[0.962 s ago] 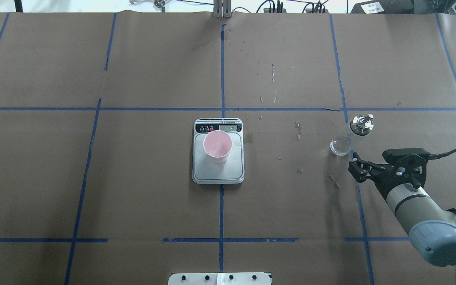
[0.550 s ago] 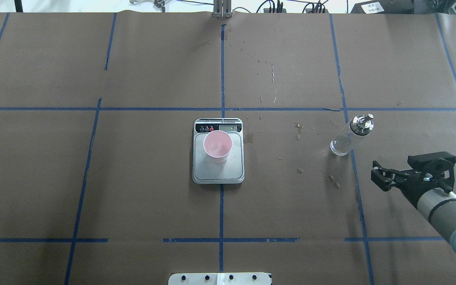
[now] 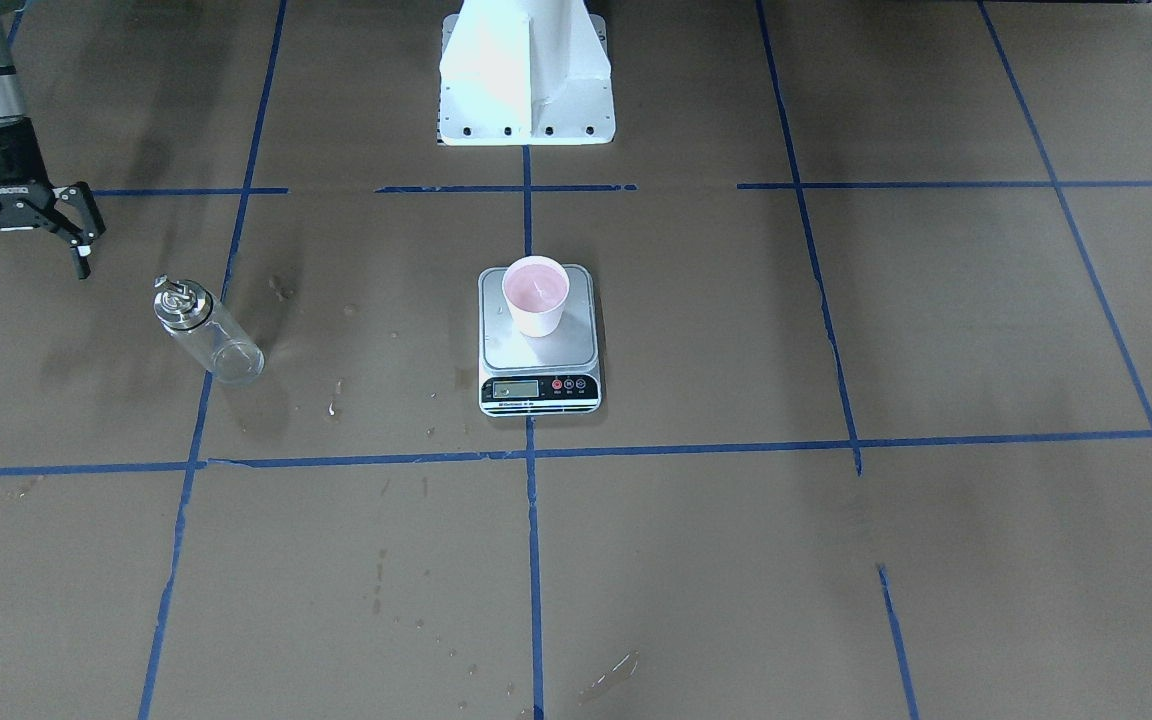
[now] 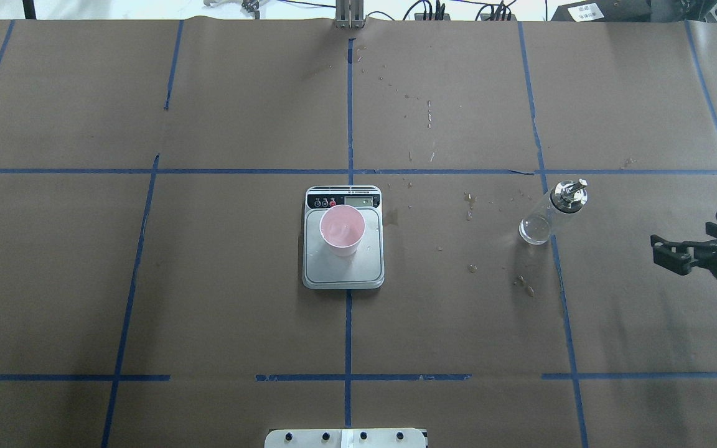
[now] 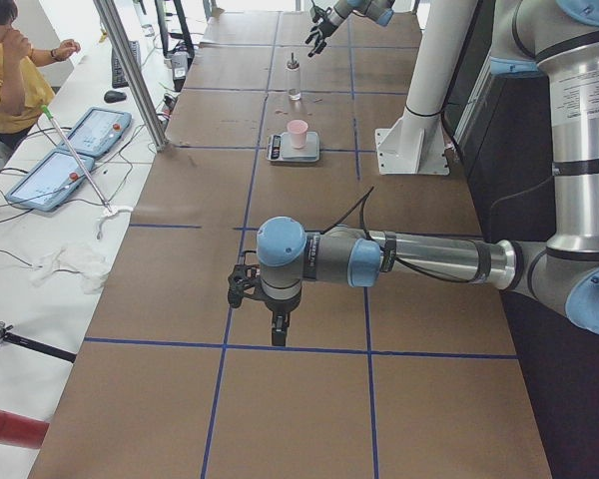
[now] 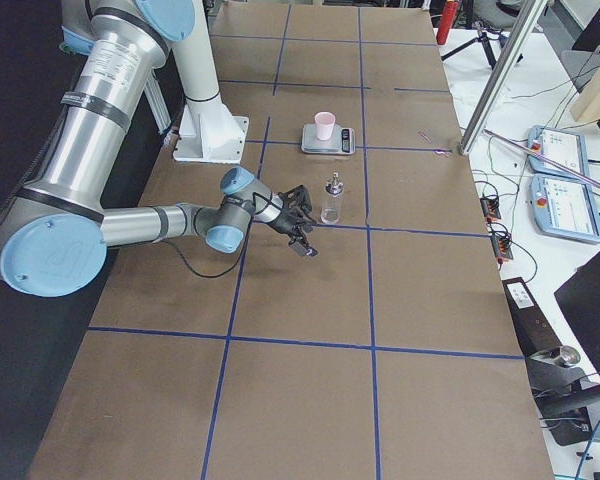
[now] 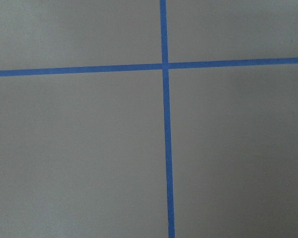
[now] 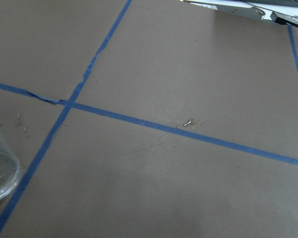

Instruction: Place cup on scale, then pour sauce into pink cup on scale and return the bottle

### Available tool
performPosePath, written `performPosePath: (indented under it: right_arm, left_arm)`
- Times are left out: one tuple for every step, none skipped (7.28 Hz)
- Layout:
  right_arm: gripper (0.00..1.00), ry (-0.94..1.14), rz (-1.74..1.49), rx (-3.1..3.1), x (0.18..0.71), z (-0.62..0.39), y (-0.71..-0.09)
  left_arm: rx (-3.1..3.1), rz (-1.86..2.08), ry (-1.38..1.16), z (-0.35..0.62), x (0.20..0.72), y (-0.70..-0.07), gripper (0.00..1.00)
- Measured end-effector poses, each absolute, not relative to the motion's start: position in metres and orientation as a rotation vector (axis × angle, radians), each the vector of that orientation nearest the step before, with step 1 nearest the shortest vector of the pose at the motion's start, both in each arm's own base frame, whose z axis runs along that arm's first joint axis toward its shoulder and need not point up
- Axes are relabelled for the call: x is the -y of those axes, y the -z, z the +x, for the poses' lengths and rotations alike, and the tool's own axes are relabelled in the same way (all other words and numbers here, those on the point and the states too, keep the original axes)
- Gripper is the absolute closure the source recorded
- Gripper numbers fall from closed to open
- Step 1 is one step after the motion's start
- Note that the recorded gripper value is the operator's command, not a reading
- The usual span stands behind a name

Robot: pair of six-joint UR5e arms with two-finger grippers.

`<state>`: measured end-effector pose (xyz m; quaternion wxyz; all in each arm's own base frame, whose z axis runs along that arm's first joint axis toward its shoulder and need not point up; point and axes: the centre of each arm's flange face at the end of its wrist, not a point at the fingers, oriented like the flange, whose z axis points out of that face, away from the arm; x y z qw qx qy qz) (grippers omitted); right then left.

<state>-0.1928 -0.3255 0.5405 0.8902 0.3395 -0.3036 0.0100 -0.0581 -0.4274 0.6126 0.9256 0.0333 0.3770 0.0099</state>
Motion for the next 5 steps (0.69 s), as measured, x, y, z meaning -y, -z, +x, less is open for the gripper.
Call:
performPosePath:
  right_arm:
    - [0.0, 0.019, 0.678, 0.624, 0.338, -0.161, -0.548]
    - [0.0, 0.058, 0.645, 0.627, 0.348, -0.125, -0.558]
    - [0.0, 0.085, 0.608, 0.641, 0.354, -0.09, -0.567]
    - [0.0, 0.108, 0.564, 0.649, 0.361, -0.057, -0.575]
    - [0.0, 0.145, 0.527, 0.635, 0.369, -0.027, -0.58]
  left_arm:
    - [-0.774, 0.069, -0.021, -0.058, 0.427, -0.612, 0.0]
    - [-0.774, 0.07, -0.021, -0.058, 0.427, -0.612, 0.0]
    - [-0.774, 0.07, -0.021, -0.058, 0.427, -0.612, 0.0]
    - [-0.774, 0.069, -0.02, -0.058, 0.427, -0.612, 0.0]
    - [-0.774, 0.069, -0.02, -0.058, 0.427, -0.612, 0.0]
